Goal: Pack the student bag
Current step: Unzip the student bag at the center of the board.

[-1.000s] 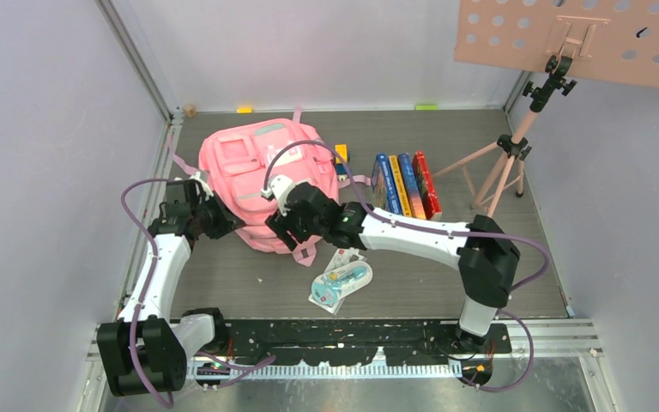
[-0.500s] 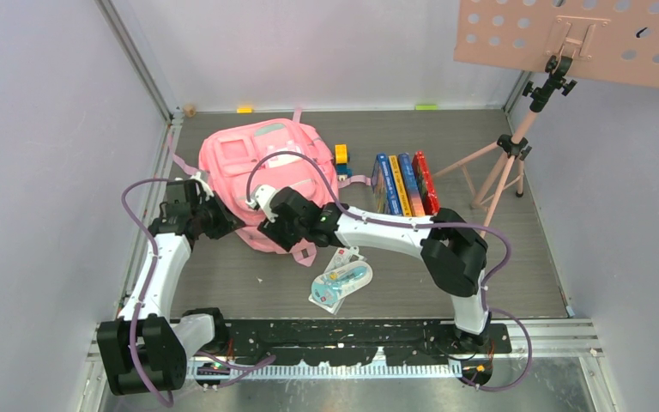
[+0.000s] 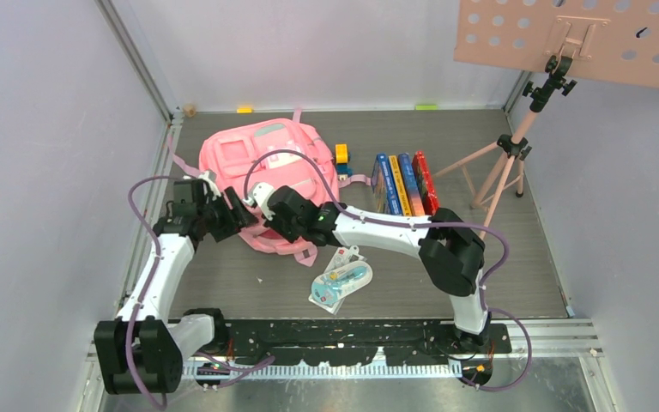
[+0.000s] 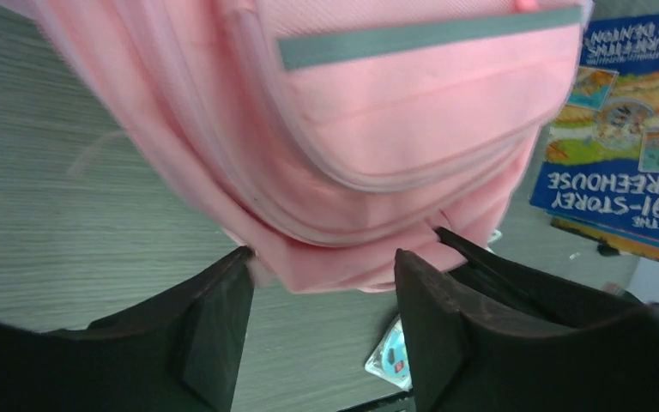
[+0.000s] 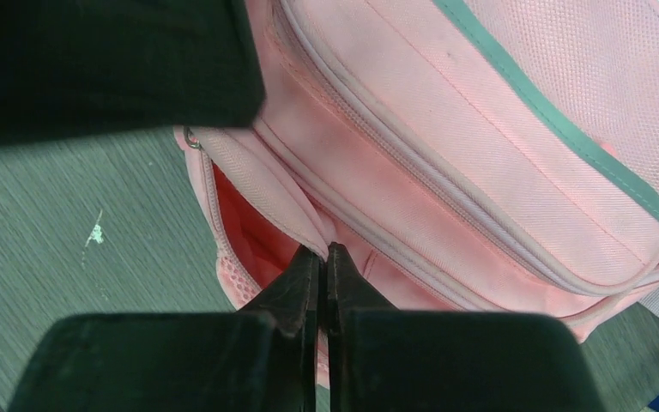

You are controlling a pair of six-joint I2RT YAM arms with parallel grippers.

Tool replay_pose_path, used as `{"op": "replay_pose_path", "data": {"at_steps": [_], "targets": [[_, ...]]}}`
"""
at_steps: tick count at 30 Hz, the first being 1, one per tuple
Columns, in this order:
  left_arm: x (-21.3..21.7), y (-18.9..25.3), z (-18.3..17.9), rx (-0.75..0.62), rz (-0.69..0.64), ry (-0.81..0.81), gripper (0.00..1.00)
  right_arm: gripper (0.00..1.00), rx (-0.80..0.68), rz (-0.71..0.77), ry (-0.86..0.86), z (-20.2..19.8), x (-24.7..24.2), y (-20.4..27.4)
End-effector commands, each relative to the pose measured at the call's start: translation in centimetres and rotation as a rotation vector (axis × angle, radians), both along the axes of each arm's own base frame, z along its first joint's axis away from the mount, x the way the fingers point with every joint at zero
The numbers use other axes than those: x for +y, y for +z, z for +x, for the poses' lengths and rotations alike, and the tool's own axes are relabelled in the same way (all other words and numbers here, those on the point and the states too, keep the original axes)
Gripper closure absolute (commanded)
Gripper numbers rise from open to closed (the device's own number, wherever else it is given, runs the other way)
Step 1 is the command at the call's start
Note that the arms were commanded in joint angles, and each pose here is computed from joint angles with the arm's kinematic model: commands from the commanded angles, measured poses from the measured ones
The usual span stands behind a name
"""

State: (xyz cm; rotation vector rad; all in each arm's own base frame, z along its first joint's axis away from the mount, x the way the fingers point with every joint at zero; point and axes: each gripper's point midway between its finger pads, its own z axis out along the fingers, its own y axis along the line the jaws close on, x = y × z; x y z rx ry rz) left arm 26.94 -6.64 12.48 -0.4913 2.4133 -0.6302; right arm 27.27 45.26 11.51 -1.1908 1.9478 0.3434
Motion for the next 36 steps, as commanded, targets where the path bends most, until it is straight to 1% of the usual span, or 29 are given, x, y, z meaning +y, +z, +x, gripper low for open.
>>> {"op": "replay_pose_path", "data": {"at_steps": [1, 2, 5, 10, 15, 20, 25, 29, 32, 36], "targets": [[-1.8, 2.3, 0.3, -0.135, 0.063, -0.065, 0.29, 0.99, -0.043, 0.157, -0.068, 1.8, 0.7, 4.3], [-2.1, 2.3, 0.1, -0.148, 0.079, -0.071, 0.25, 0.99, -0.022, 0.172, -0.074, 2.0, 0.6, 4.4], [-2.7, 2.5, -0.6, -0.188, 0.076, -0.075, 0.19, 1.00, 0.011, 0.200, -0.081, 2.3, 0.2, 4.4], [-3.3, 1.5, -2.0, -0.247, 0.050, -0.071, 0.18, 1.00, 0.078, 0.269, -0.094, 2.7, -0.2, 4.8], [-3.5, 0.4, -3.3, -0.288, 0.029, -0.068, 0.20, 1.00, 0.127, 0.312, -0.088, 2.9, -0.7, 5.4], [-3.4, -0.6, -3.6, -0.289, 0.058, -0.108, 0.36, 1.00, 0.148, 0.328, -0.087, 3.1, -0.9, 5.6], [-3.7, -1.4, -2.7, -0.291, 0.072, -0.133, 0.48, 1.00, 0.163, 0.339, -0.081, 2.9, -0.8, 5.7], [-3.3, -1.7, -1.6, -0.311, 0.098, -0.120, 0.54, 1.00, 0.171, 0.346, -0.075, 2.7, -0.8, 5.8], [-3.7, -1.5, -0.8, -0.337, 0.088, -0.127, 0.55, 1.00, 0.175, 0.348, -0.074, 2.6, -0.8, 5.8], [-3.6, -1.6, 0.2, -0.350, 0.110, -0.130, 0.60, 1.00, 0.177, 0.352, -0.076, 2.7, -0.8, 5.9]]}}
